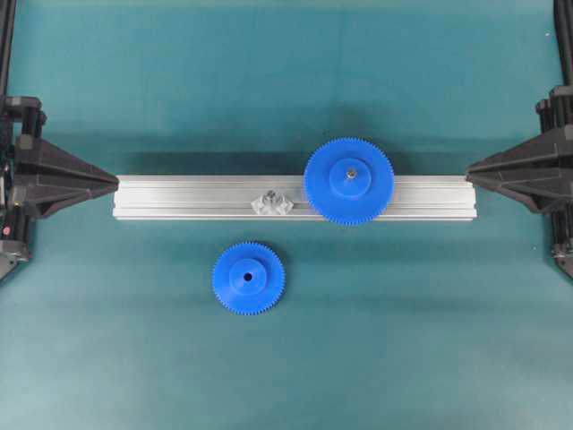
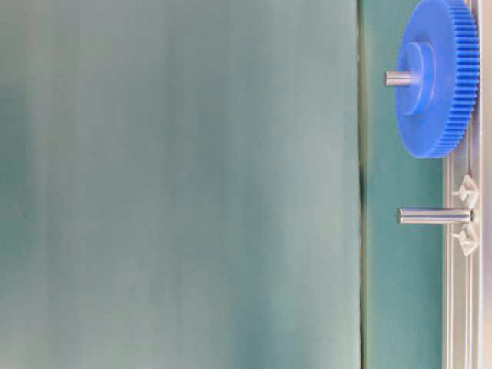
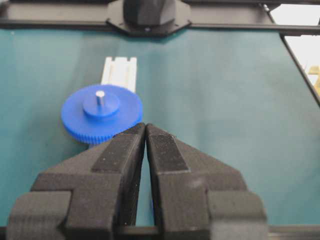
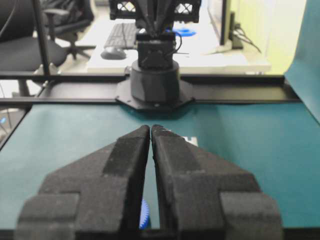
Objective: Find the location of the shaft and insert the small gear.
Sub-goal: 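Move the left gripper over the small blue gear lying on the table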
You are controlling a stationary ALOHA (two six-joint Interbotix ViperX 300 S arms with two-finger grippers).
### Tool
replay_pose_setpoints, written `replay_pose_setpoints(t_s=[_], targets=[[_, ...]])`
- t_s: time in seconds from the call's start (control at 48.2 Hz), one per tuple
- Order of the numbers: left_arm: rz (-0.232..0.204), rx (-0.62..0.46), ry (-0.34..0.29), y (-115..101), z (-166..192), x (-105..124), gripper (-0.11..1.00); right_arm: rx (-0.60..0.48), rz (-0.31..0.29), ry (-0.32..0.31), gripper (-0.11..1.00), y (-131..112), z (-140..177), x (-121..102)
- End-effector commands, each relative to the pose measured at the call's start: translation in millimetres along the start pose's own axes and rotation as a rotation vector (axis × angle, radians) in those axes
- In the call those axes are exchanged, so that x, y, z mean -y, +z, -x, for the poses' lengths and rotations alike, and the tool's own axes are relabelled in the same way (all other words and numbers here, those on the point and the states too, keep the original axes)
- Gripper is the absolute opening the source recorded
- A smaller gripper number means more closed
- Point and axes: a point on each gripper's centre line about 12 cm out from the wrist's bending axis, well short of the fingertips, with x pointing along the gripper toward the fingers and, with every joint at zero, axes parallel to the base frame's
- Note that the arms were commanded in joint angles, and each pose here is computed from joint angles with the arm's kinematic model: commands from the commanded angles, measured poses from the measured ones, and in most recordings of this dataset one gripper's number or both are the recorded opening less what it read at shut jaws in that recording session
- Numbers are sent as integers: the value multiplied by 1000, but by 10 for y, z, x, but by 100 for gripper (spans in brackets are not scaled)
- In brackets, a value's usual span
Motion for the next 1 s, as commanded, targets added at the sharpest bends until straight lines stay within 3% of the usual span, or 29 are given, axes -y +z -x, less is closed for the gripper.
replay_pose_setpoints(t_s=[0.0, 0.062, 0.166, 0.249, 0.519, 0.85, 0.975], targets=[[30, -11, -49, 11, -69, 98, 11, 3, -4, -2, 16, 36, -23, 2], [55, -24, -59, 1, -109, 123, 6, -11, -32, -3, 17, 28, -9, 1], [83, -46, -74, 9, -199, 161, -1, -64, -64, -5, 6, -6, 15, 0], [83, -87, -78, -6, -296, 182, -1, -112, -84, -6, 2, -35, 33, -2], [64, -391, -83, -280, -734, 266, -1, -321, -96, -12, 2, -191, 46, -8], [47, -533, -120, -625, -1150, 444, -1, -481, -105, -26, 2, -407, 67, 1], [39, -568, -134, -736, -1315, 521, 2, -494, -122, -35, 2, -436, 76, 10]])
